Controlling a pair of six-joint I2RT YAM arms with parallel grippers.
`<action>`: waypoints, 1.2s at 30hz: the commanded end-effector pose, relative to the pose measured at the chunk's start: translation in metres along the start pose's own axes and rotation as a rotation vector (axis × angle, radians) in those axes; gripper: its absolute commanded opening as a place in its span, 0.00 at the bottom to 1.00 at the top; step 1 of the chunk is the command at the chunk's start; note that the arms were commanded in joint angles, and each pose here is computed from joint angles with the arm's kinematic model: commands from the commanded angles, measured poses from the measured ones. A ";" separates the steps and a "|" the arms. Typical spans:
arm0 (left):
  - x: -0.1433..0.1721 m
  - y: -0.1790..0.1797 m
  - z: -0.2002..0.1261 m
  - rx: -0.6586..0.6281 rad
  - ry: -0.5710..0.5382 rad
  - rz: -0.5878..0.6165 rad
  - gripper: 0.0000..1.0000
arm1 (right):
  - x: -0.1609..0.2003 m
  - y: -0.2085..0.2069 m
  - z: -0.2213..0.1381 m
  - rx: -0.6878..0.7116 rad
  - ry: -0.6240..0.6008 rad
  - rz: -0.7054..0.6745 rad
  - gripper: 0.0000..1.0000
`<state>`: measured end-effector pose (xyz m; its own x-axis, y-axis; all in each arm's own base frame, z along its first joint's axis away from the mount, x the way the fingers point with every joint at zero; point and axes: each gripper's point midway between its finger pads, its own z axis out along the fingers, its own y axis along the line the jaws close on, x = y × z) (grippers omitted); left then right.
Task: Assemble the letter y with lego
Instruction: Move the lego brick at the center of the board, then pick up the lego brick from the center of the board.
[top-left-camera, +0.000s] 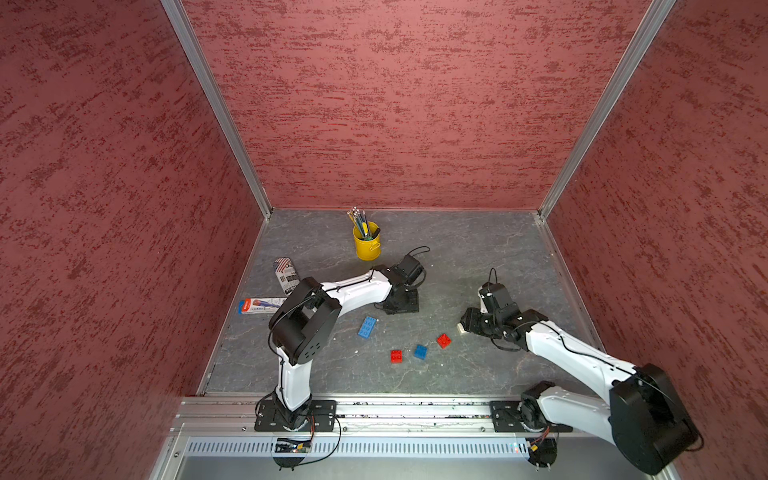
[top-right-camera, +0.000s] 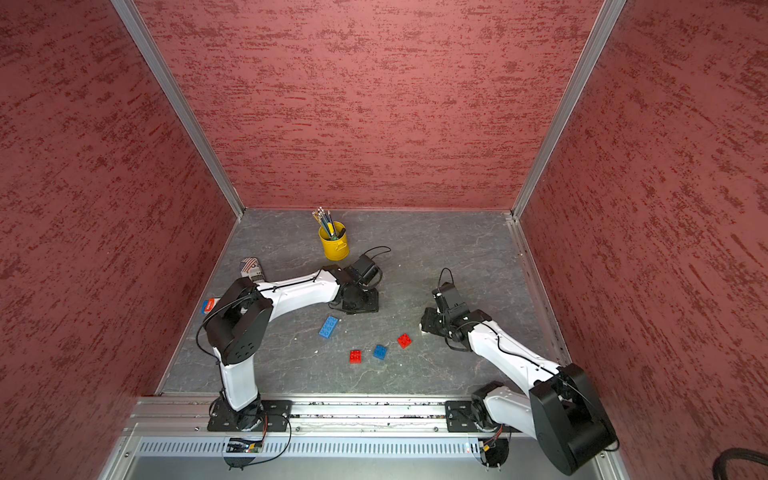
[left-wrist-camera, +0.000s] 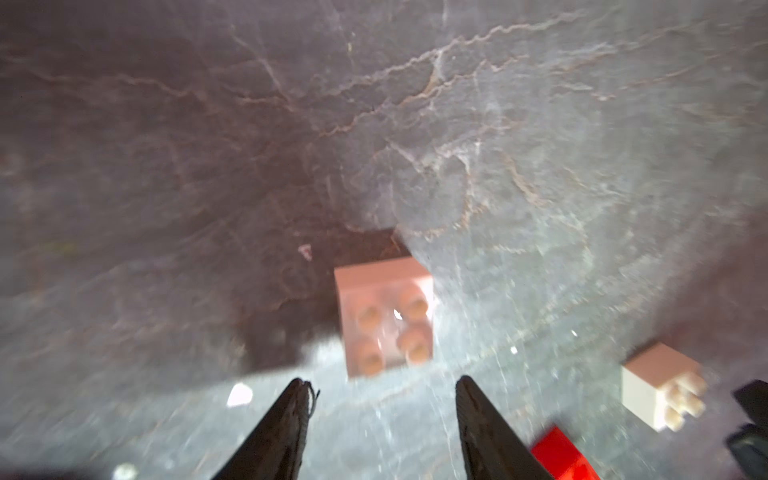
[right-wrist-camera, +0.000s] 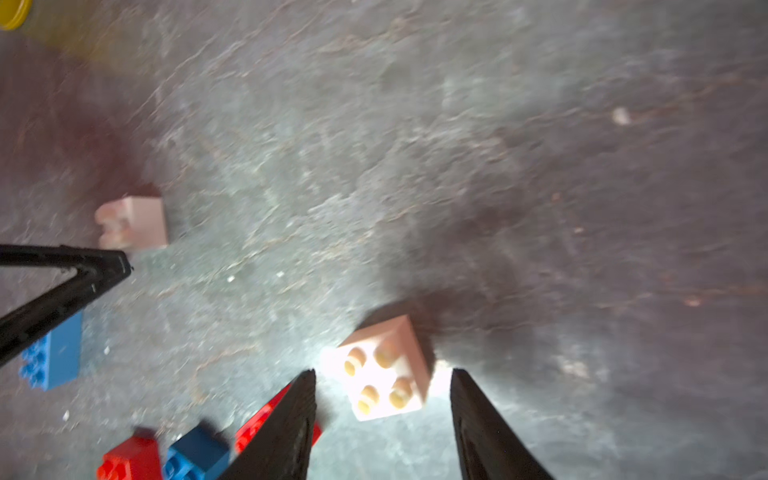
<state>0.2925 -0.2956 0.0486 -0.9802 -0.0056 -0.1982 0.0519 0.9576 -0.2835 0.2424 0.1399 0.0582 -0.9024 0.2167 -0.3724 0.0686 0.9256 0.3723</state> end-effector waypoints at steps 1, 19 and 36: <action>0.001 -0.004 -0.029 0.046 -0.040 0.024 0.60 | -0.003 0.026 -0.011 -0.038 0.006 -0.094 0.54; 0.005 0.059 -0.034 0.024 -0.042 -0.095 0.60 | 0.060 0.063 0.026 0.038 0.238 -0.381 0.56; 0.005 0.063 -0.007 -0.030 0.030 -0.081 0.59 | 0.065 0.064 0.036 0.151 0.248 -0.444 0.35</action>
<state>0.2833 -0.2301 0.0339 -0.9863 -0.0887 -0.1389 -0.0491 0.9627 -0.2661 0.1996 0.2272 0.0256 -0.9345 -0.2669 -0.2355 -0.3033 0.9434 0.1345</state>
